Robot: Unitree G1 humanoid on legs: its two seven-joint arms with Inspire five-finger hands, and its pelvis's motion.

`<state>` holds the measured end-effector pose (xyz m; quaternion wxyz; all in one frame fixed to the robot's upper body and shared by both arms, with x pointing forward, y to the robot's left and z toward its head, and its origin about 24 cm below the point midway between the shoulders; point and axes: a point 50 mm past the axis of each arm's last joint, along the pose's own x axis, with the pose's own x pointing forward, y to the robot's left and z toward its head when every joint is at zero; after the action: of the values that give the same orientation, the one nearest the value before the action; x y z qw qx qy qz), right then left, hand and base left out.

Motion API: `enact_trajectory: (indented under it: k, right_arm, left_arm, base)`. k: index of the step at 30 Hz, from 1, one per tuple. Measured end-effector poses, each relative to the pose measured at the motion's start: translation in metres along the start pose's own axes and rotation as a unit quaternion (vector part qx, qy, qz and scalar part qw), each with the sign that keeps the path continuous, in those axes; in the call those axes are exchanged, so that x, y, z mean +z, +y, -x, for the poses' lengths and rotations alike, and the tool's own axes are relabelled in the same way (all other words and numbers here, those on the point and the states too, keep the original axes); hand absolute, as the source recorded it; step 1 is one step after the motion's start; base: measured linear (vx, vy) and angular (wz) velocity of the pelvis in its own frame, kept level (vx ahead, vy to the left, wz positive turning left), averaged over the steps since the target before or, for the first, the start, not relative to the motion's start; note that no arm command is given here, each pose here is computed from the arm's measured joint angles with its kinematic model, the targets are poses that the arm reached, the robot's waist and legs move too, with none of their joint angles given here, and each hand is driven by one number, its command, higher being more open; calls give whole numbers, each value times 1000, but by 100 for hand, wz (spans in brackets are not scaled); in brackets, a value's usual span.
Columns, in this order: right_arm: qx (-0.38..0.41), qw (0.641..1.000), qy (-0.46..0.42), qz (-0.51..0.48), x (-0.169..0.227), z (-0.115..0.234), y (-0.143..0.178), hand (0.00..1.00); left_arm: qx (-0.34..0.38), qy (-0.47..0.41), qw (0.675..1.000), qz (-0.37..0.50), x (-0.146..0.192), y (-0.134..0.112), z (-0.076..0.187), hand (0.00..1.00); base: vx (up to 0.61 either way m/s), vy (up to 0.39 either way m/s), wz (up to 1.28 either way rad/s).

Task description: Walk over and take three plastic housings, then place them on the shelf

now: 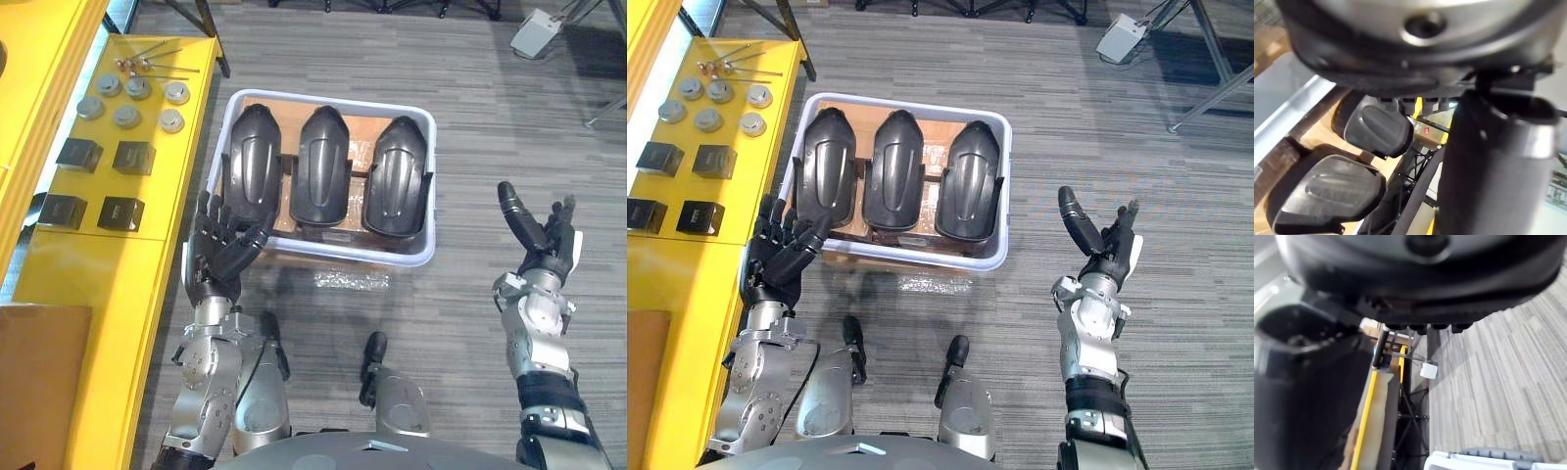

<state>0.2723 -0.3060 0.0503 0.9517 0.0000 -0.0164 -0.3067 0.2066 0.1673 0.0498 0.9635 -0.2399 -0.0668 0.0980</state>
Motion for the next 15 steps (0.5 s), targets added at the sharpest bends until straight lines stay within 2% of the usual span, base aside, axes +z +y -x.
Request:
enact_trajectory:
  k: [15]
  right_arm:
    - [94, 986, 2, 139, 41, -57, 23, 100]
  left_arm:
    - [-45, 8, 999, -19, -2, -3, -6, 100]
  base:
    - [-18, 21, 8]
